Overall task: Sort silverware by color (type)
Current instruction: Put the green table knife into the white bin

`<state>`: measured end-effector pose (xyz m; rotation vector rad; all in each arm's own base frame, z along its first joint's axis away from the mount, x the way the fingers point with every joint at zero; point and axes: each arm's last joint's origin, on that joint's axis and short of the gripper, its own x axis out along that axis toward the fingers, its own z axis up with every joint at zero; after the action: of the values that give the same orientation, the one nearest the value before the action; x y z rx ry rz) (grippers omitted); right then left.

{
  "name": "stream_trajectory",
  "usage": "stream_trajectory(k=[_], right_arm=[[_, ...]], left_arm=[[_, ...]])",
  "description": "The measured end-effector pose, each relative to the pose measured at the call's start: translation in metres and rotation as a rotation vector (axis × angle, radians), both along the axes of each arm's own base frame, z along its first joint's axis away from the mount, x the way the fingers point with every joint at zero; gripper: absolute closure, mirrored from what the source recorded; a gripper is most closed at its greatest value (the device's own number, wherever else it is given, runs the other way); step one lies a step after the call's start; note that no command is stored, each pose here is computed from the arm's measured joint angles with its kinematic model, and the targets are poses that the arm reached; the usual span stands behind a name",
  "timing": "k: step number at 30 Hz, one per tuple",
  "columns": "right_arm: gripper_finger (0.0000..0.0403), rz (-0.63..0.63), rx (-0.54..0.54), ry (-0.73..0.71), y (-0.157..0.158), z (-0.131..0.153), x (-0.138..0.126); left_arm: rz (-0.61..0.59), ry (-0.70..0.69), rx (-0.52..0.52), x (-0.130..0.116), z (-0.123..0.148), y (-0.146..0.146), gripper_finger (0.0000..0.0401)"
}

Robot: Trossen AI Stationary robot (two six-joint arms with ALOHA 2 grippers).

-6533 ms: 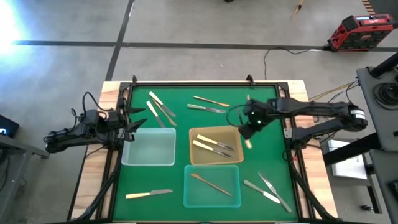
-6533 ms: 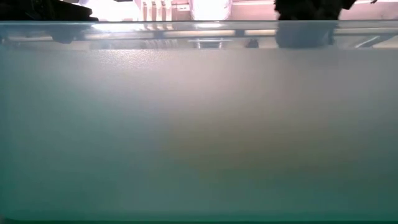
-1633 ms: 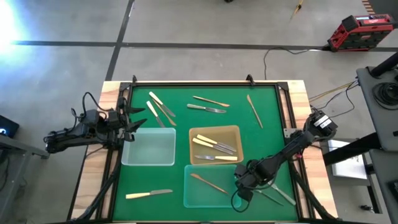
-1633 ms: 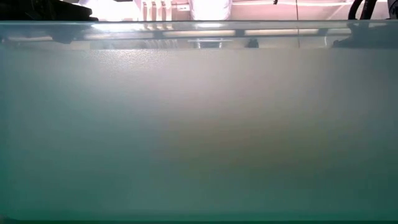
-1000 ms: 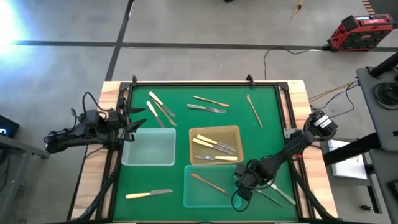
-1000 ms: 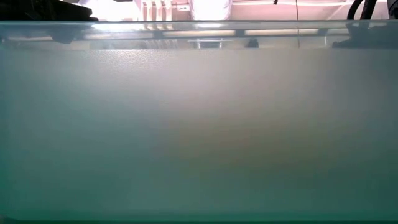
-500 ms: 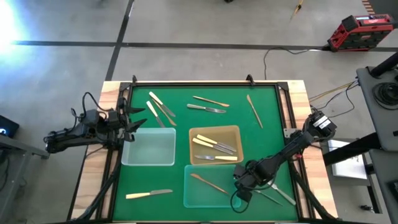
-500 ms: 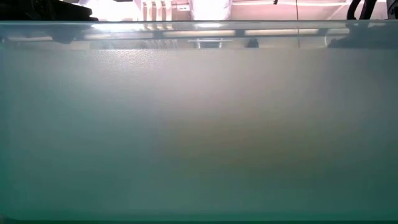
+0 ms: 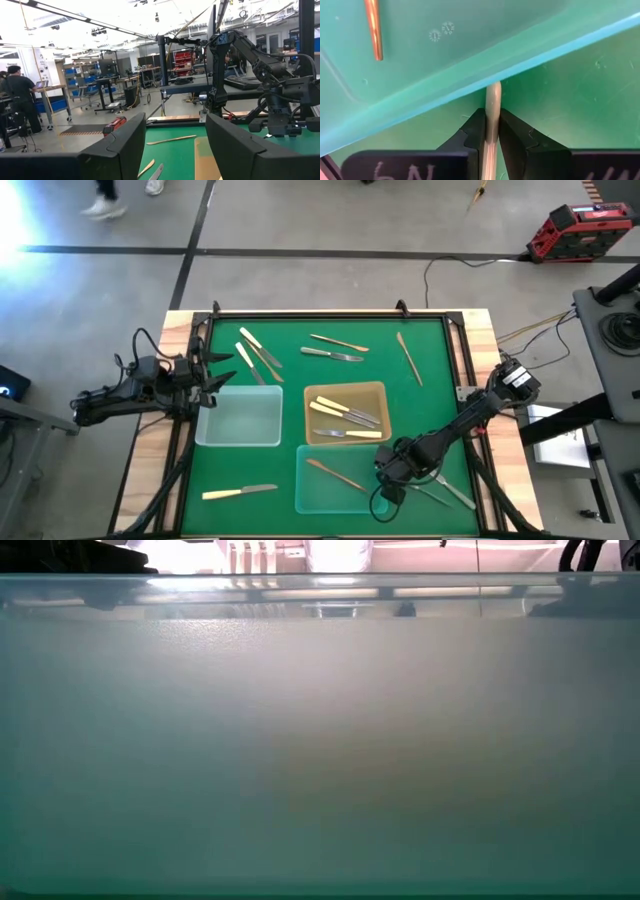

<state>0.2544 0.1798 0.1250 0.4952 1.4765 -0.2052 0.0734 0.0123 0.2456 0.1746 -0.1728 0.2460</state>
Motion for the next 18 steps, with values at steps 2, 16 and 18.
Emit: stream_trajectory(k=[2,16,18], right_arm=[[0.0369,0.005,0.001,0.000,0.000,0.000,0.000],[0.0382,0.009,0.029,0.021,-0.009,0.032,-0.015],[0.0382,-0.012,0.049,-0.001,-0.013,0.048,-0.020]], left_arm=[[0.000,0.000,0.000,0.000,0.000,0.000,0.0209],[0.000,0.000,0.000,0.000,0.000,0.000,0.0209],[0.000,0.000,0.000,0.000,0.000,0.000,0.0209]])
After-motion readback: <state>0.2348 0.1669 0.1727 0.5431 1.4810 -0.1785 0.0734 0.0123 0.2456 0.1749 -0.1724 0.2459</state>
